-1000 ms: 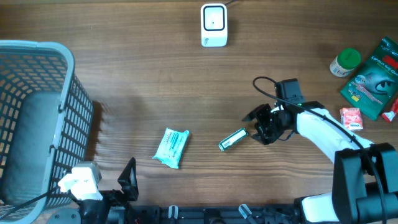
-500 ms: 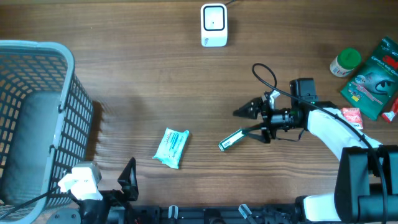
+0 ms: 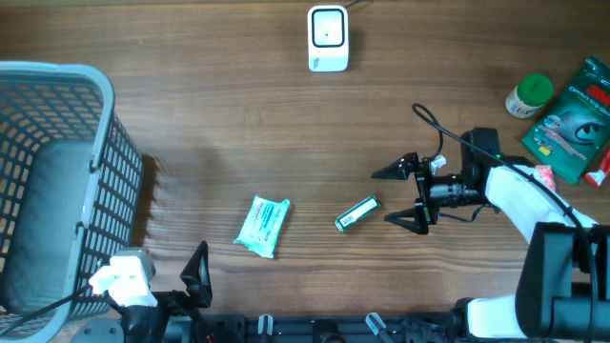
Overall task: Scan the item barcode
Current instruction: 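Lower the right gripper and grasp the green battery pack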
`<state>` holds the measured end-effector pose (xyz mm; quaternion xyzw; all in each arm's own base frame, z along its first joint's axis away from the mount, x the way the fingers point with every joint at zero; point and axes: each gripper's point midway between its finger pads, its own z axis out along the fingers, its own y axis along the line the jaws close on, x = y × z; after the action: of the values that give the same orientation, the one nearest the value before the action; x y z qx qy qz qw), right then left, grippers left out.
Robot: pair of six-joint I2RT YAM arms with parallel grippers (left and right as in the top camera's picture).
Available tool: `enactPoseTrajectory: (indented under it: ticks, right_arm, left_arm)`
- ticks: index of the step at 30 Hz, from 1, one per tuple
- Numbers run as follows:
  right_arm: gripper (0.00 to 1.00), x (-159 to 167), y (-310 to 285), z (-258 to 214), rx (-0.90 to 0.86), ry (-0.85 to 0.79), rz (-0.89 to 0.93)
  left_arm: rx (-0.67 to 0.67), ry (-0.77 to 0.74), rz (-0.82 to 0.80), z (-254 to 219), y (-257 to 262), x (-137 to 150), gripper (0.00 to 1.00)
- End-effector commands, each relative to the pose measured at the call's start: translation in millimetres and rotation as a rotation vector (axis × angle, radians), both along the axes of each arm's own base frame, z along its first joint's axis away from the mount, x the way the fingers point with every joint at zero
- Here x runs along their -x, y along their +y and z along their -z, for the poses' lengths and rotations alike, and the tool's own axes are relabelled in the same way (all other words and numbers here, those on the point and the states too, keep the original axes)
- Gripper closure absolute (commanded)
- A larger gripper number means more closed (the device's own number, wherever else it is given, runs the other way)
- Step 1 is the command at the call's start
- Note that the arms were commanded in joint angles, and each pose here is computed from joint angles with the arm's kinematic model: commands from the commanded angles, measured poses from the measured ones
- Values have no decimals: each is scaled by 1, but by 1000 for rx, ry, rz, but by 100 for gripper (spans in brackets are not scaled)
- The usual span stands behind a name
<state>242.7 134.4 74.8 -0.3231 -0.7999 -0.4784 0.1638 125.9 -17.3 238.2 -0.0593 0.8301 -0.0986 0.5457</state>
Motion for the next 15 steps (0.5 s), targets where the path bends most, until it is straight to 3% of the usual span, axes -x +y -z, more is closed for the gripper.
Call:
enactPoseTrajectory:
  ticks: [1,15]
  right_arm:
    - [1,6,-12,33,124,82,-8]
    - [14,-3,-6,85,59,234,43]
  left_arm:
    - [11,-7,6,-1,-2,1,0]
    - [11,-7,6,-1,-2,1,0]
